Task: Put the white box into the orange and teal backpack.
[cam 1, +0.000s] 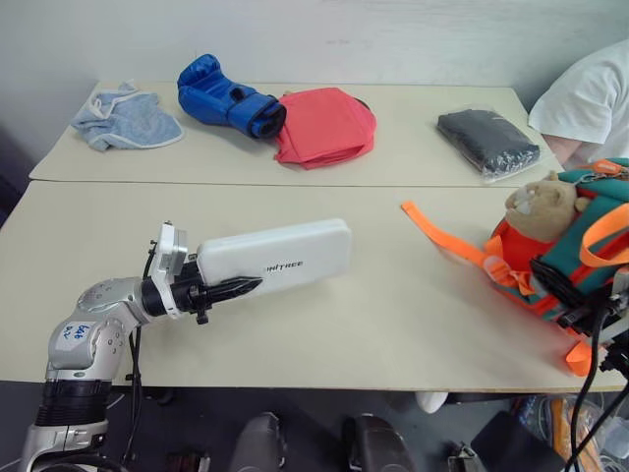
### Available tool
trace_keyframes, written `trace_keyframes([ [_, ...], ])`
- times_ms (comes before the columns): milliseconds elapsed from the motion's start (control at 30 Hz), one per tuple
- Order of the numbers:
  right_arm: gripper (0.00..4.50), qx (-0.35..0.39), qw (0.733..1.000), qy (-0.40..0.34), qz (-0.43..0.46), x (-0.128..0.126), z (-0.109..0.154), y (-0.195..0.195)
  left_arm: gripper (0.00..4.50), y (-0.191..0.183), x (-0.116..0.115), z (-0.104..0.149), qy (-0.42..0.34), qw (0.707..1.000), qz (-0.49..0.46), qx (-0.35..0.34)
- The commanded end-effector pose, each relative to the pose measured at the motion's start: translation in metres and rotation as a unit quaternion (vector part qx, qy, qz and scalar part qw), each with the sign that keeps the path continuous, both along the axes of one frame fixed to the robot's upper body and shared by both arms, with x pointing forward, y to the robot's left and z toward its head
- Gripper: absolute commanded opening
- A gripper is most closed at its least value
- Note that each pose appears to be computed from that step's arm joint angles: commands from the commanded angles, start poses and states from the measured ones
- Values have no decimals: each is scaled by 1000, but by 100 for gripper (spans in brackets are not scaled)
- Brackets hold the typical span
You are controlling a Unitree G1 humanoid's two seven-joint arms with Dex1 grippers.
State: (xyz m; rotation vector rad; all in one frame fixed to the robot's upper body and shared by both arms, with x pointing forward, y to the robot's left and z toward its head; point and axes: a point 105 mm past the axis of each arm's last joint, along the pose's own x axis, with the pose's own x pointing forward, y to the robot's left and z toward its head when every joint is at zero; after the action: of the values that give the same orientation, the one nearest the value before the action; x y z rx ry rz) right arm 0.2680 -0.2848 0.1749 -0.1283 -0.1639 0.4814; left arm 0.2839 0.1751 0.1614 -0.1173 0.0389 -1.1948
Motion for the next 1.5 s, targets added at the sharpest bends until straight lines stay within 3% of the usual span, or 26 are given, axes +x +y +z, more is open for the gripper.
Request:
trace_keyframes([
  [33, 2, 4, 988, -31, 151, 12, 22, 76, 133, 16, 7, 29, -19, 997, 44, -54],
  [133, 2, 24, 963, -36, 268, 8, 35, 138, 133, 34, 19, 38, -16, 991, 97, -87],
  [267, 2, 47, 910, -28, 412, -18, 49, 207, 133, 57, 27, 43, -7, 981, 155, -118],
  [433, 2, 48, 868, 31, 494, -53, 51, 220, 133, 69, 22, 39, 3, 978, 176, -115],
  [633, 2, 19, 883, 87, 461, -52, 41, 188, 133, 79, 9, 41, -9, 976, 181, -123],
  [733, 2, 9, 901, 90, 425, -42, 36, 177, 133, 76, -12, 64, -31, 977, 161, -135],
  [900, 2, 14, 904, 88, 418, -35, 35, 176, 133, 58, -38, 91, -41, 985, 103, -136],
  [1067, 2, 16, 905, 87, 416, -29, 33, 178, 133, 29, -61, 103, -28, 995, 20, -91],
  [1333, 2, 20, 905, 80, 418, -25, 33, 185, 133, 3, -32, 72, -72, 996, 11, 46],
  [1467, 2, 19, 905, 85, 415, -29, 31, 183, 133, -10, -22, 55, -104, 984, -37, 139],
  [1500, 2, 18, 905, 88, 415, -30, 30, 182, 133, -19, -9, 54, -121, 977, -36, 173],
])
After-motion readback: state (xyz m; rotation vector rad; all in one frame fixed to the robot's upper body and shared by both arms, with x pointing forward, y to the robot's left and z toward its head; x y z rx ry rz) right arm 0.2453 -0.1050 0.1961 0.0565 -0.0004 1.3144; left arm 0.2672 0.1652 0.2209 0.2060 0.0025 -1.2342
